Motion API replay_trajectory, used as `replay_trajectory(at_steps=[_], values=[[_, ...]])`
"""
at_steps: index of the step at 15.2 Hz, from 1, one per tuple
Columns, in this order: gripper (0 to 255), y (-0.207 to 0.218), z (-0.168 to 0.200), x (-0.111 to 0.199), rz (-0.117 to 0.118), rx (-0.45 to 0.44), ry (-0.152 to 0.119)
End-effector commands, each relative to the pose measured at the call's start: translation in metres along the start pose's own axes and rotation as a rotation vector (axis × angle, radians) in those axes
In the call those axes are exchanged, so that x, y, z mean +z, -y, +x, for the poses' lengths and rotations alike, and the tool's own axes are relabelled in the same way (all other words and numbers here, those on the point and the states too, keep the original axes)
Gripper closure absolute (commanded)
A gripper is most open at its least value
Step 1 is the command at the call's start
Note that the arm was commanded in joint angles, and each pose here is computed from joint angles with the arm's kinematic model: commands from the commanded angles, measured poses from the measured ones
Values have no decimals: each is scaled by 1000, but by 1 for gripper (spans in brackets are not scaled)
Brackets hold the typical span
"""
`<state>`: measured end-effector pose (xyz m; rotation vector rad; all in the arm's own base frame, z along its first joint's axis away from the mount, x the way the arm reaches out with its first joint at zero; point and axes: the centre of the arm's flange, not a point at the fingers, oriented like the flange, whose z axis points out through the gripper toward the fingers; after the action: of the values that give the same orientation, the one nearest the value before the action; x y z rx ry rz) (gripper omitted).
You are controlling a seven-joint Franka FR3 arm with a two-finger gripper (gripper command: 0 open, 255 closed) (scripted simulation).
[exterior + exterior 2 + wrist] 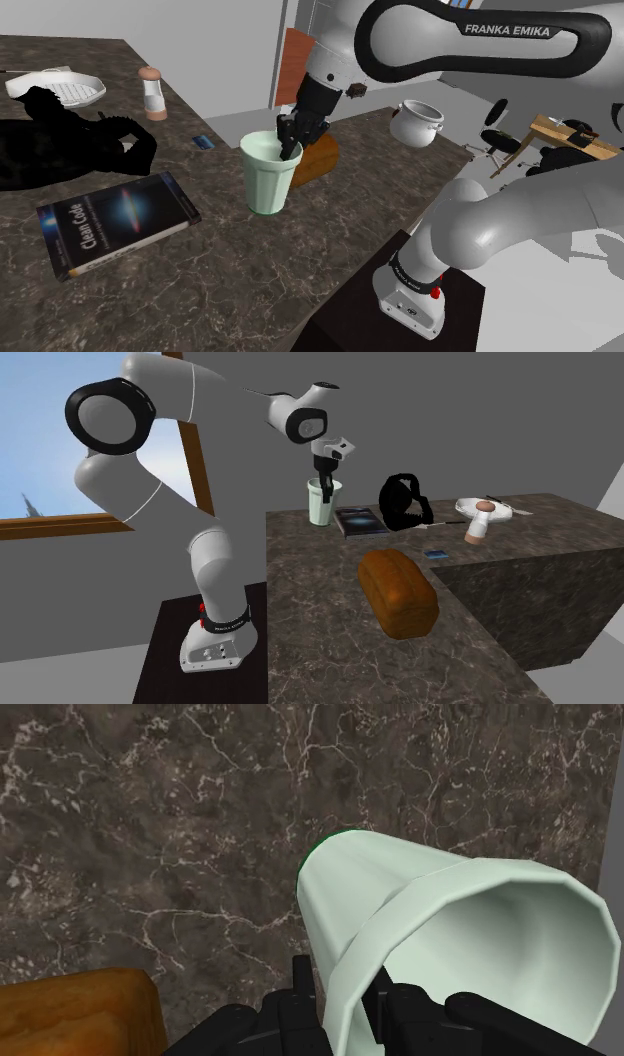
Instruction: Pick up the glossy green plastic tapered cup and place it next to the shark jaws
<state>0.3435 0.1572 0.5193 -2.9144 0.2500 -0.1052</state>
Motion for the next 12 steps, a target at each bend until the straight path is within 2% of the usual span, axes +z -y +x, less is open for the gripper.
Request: replay_trajectory(at_steps=[1, 12], values=[[255, 2, 0, -10, 0, 0, 0], [255, 15, 3, -67, 0, 0, 0]])
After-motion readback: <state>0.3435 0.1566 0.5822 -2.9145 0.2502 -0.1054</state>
